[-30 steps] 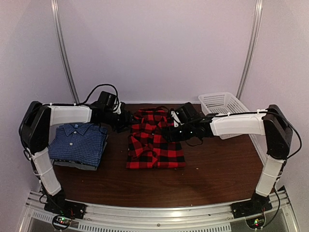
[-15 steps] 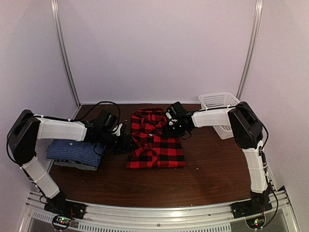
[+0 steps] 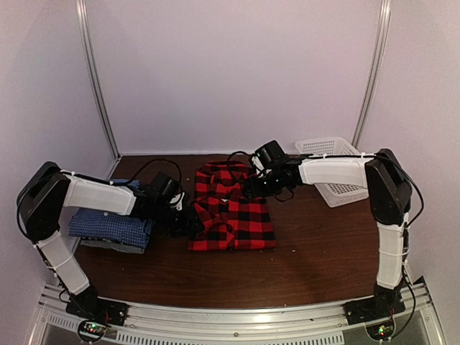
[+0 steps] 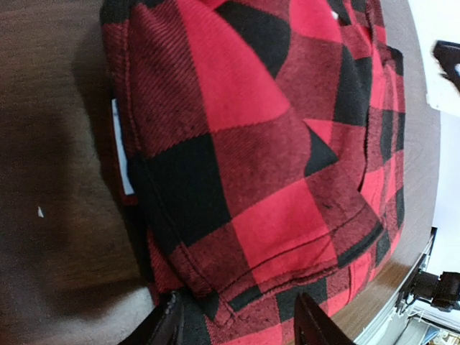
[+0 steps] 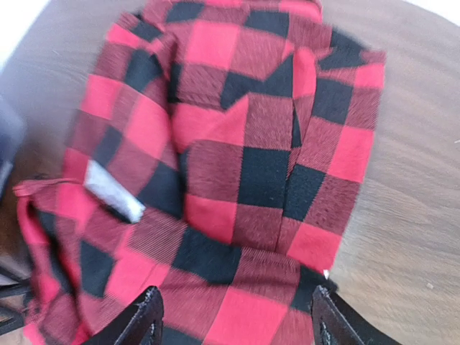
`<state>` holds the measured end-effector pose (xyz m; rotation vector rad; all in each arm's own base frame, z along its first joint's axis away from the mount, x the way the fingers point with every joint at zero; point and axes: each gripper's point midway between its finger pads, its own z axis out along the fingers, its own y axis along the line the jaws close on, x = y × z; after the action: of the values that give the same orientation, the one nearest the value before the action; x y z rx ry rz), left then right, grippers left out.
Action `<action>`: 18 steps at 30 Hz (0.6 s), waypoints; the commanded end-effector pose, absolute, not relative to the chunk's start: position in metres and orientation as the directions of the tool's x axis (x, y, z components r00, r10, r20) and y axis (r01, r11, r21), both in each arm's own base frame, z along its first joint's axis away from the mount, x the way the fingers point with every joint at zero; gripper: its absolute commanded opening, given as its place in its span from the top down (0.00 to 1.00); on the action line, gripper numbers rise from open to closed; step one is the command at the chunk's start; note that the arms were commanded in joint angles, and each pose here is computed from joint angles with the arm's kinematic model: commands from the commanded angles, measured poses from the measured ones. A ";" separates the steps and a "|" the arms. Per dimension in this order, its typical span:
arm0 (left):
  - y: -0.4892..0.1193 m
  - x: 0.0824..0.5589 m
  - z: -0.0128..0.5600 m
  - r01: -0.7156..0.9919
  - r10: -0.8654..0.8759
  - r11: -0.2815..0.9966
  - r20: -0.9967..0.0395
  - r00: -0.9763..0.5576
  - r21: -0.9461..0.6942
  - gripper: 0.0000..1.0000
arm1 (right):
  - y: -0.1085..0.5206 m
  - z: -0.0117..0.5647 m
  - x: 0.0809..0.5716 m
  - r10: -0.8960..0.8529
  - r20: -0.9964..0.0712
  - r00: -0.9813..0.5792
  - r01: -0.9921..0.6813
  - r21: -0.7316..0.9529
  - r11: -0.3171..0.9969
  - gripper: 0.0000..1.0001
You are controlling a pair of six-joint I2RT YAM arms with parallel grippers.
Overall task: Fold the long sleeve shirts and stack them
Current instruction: Smooth out the 2/3-rectangle-folded shirt at the center of the board.
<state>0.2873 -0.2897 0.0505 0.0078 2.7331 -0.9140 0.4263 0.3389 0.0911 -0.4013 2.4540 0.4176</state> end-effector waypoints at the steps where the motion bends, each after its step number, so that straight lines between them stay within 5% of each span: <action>1: -0.299 0.301 0.048 0.098 -0.087 0.805 -0.280 -0.956 -0.585 0.49 | 0.339 0.133 0.409 -0.153 -0.677 -0.720 -0.389 0.212 0.896 0.28; 18: -0.318 0.326 0.081 0.138 -0.117 0.776 -0.355 -0.928 -0.616 1.00 | 0.334 0.135 0.365 -0.136 -0.671 -0.729 -0.391 0.245 0.887 0.28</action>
<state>0.3042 -0.3020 0.0489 -0.0114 2.7156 -0.8910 0.3641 0.3359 0.1127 -0.4210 2.4272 0.4755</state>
